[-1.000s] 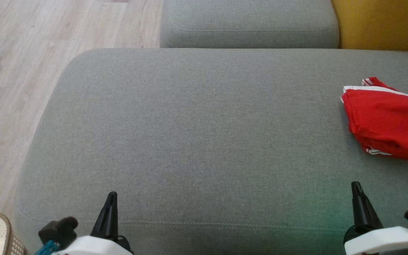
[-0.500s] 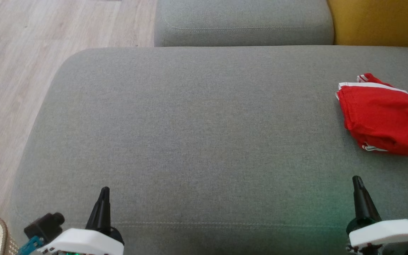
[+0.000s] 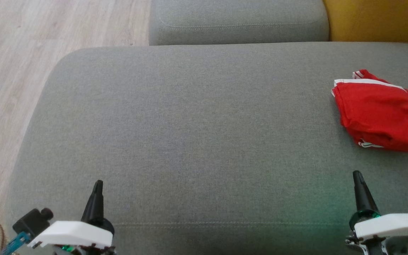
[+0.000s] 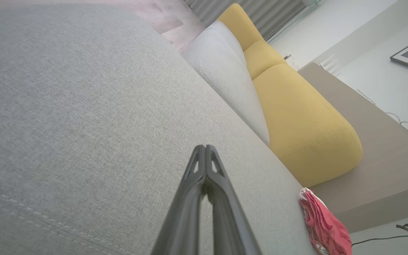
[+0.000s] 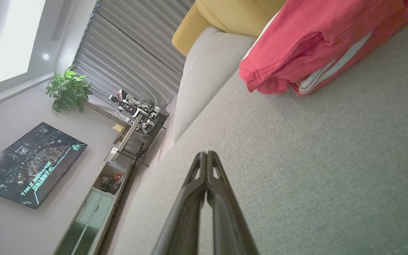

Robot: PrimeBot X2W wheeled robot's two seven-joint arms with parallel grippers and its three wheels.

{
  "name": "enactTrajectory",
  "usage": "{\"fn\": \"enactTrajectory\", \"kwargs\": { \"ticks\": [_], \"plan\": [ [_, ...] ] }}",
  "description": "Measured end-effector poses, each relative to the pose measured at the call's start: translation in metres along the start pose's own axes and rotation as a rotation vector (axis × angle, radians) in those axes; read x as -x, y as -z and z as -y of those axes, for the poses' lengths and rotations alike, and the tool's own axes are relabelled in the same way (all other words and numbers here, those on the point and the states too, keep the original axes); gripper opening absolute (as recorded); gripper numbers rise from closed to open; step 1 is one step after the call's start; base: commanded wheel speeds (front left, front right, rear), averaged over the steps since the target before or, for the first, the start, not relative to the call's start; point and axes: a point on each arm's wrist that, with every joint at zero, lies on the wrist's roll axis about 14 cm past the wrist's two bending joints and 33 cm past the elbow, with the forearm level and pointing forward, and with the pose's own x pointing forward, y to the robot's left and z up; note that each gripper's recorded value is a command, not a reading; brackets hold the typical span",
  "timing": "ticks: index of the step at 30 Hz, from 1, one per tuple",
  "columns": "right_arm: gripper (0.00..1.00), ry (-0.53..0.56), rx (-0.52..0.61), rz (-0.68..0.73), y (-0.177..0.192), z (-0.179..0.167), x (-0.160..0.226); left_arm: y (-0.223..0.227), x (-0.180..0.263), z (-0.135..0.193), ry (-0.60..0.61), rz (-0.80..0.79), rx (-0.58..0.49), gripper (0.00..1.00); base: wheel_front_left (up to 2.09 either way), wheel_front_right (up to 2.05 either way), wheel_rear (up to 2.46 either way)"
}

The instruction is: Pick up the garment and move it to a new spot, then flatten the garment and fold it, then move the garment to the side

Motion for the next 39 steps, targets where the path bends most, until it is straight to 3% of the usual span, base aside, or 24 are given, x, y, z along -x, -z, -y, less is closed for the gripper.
{"fn": "enactTrajectory", "kwargs": {
  "ticks": [39],
  "plan": [
    [0.00,0.009,-0.449,0.004,-0.010,0.003,-0.012,-0.010,-0.029,0.002,0.019,-0.027,0.495,0.00,0.00,0.00,0.00]
  ]
}}
